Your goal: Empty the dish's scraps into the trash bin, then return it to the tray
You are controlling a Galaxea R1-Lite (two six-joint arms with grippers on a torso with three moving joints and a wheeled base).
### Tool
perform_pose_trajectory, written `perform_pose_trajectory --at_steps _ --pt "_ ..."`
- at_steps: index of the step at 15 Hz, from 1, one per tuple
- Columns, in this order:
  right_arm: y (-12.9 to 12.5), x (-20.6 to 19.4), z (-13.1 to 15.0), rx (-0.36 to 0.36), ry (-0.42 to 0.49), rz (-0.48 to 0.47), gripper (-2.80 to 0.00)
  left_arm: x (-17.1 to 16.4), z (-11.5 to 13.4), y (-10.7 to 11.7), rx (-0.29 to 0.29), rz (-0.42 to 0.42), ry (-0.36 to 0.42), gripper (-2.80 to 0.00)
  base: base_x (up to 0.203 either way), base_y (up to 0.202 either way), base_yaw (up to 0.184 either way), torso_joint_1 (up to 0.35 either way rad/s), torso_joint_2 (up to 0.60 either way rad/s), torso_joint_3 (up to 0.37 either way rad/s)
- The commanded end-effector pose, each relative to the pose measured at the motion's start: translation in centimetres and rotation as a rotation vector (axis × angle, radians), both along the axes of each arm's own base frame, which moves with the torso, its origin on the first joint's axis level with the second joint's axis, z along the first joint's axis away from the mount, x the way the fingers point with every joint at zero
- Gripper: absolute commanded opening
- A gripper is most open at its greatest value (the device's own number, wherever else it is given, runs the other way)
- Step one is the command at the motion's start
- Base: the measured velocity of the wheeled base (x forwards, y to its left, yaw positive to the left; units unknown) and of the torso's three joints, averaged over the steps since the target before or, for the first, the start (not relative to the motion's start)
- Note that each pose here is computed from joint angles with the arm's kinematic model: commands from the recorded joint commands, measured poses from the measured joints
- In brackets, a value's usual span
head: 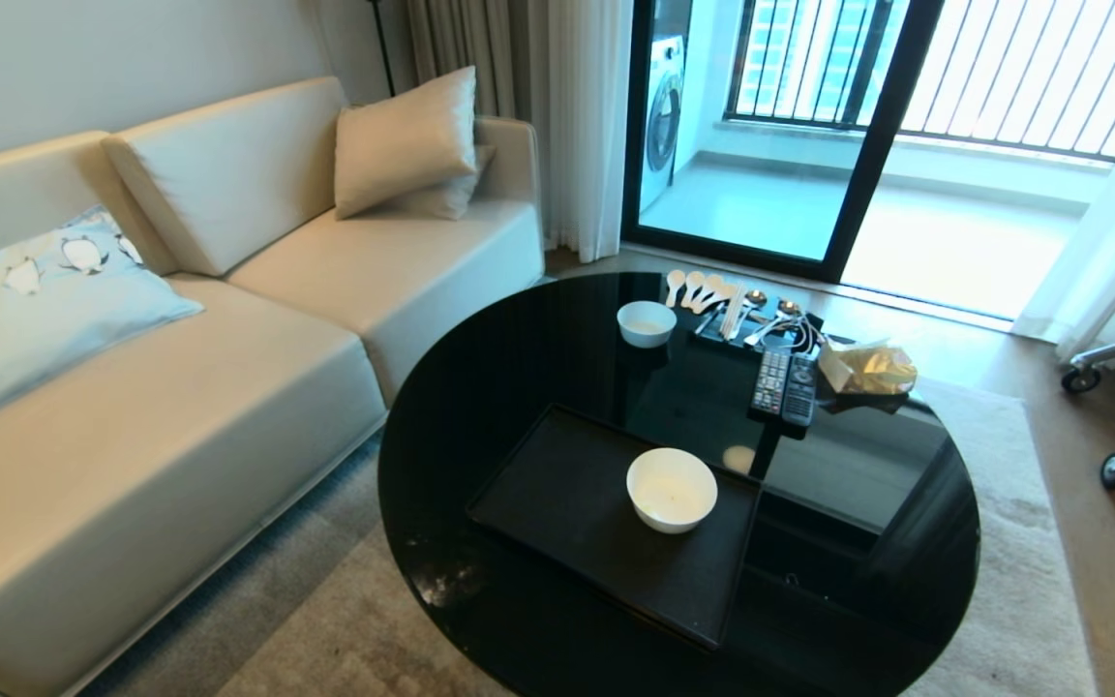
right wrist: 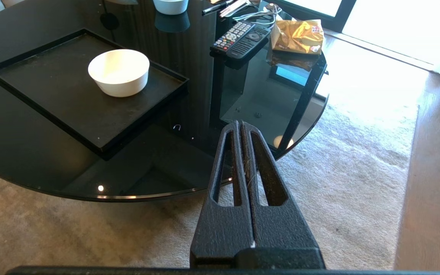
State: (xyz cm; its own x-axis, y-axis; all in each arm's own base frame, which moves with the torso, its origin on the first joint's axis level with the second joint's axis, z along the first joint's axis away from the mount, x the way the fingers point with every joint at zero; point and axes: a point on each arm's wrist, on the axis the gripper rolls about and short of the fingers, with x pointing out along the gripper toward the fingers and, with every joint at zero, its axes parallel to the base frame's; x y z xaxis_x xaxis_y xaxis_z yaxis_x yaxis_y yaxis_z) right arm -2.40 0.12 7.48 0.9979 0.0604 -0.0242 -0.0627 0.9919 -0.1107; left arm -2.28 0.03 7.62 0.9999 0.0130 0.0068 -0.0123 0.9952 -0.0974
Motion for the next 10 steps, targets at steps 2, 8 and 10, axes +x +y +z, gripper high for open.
perform_pose_trajectory --at_steps 2,8,10 --pt "0.00 0.02 -0.01 -0.001 0.003 0.001 -2.80 0.00 0.00 0.00 -0.001 0.001 -0.001 -2.80 0.000 0.000 0.000 0.000 0.00 0.000" --pt "0.00 0.02 -0.01 -0.001 0.003 0.001 -2.80 0.00 0.00 0.00 -0.001 0.001 -0.001 -2.80 0.000 0.000 0.000 0.000 0.00 0.000" --pt "0.00 0.02 -0.01 -0.001 0.003 0.001 -2.80 0.00 0.00 0.00 -0.001 0.001 -0.001 -2.80 0.000 0.000 0.000 0.000 0.00 0.000"
